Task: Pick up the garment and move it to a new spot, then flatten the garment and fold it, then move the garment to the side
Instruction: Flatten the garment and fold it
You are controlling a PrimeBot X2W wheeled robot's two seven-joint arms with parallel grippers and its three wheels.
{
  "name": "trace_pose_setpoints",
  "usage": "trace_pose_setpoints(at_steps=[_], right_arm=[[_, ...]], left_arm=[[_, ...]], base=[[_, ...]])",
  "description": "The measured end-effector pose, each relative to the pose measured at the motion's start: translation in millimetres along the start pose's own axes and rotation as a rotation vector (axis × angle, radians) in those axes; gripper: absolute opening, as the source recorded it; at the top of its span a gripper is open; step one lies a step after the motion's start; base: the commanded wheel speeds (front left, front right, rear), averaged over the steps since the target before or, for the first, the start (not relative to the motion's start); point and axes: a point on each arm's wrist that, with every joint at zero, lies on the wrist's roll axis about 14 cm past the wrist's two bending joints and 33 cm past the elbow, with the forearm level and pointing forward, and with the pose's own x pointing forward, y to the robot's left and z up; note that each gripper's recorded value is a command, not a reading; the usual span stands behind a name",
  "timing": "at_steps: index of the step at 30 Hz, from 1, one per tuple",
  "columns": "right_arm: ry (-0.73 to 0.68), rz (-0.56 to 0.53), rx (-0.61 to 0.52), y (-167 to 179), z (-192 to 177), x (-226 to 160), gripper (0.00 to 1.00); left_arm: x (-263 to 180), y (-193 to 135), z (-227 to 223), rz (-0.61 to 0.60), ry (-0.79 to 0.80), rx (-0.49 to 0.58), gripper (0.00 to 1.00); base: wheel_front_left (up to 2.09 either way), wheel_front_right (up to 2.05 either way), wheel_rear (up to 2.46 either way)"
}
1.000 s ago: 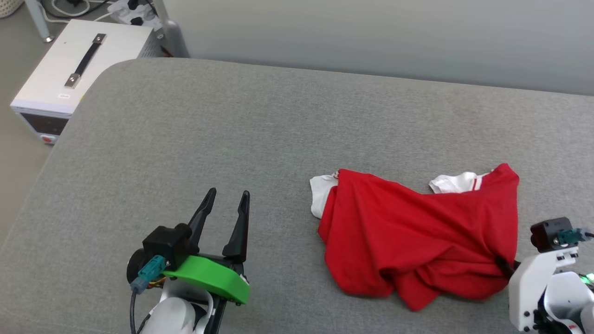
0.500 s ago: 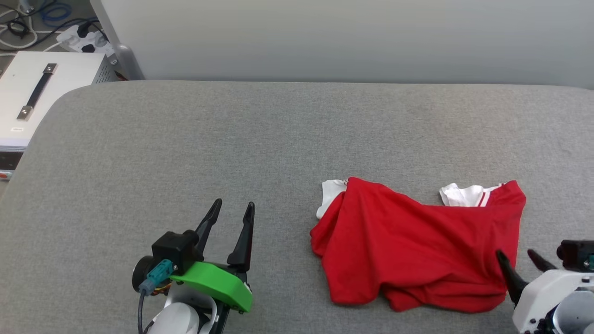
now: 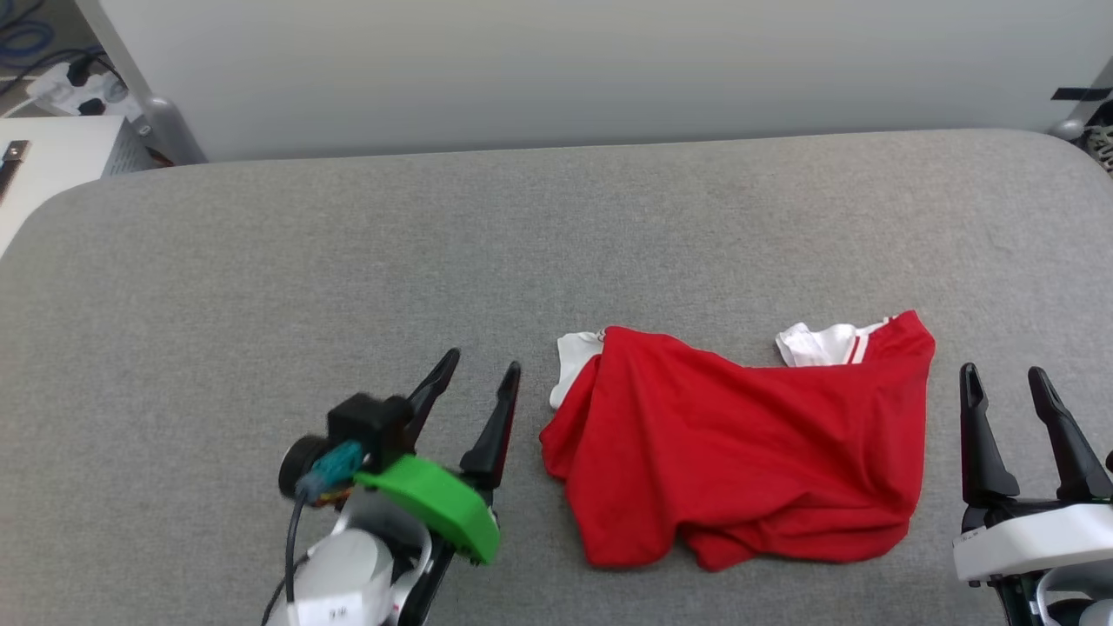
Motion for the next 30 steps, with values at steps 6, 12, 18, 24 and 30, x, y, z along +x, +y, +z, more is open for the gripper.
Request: trace_pose_setpoints(at_steps=[6,12,18,24,30], right_arm=[[0.012,-0.04,-0.033,-11.2,-2.6,0.1,1.0],[0.028,-0.063,-0.038,-16.0,-8.8,5.6,1.0],[0.057,-0.091,-0.036,-20.4,-21.0,3.8,1.0],[0.083,-0.138,-0.048,-33.2,-30.6,-1.9,1.0],[0.113,-0.17,-0.052,-41.4,-40.4,-6.3,1.0]], left_arm=[[52.1,-35.1,-8.7,-0.228,0.271,0.087,1.0],[79.3,-42.9,-34.0,-0.344,0.644,0.12,1.0],[91.8,-19.4,-62.0,-0.342,0.878,0.214,1.0],[97.6,-8.2,-93.7,-0.345,0.997,0.256,1.0],[96.5,-9.3,-120.3,-0.373,1.056,0.255,1.0]], base=[[0.0,0.0,0.0],[0.0,0.0,0.0],[0.0,0.0,0.0],[0.0,0.0,0.0],[0.0,0.0,0.0]])
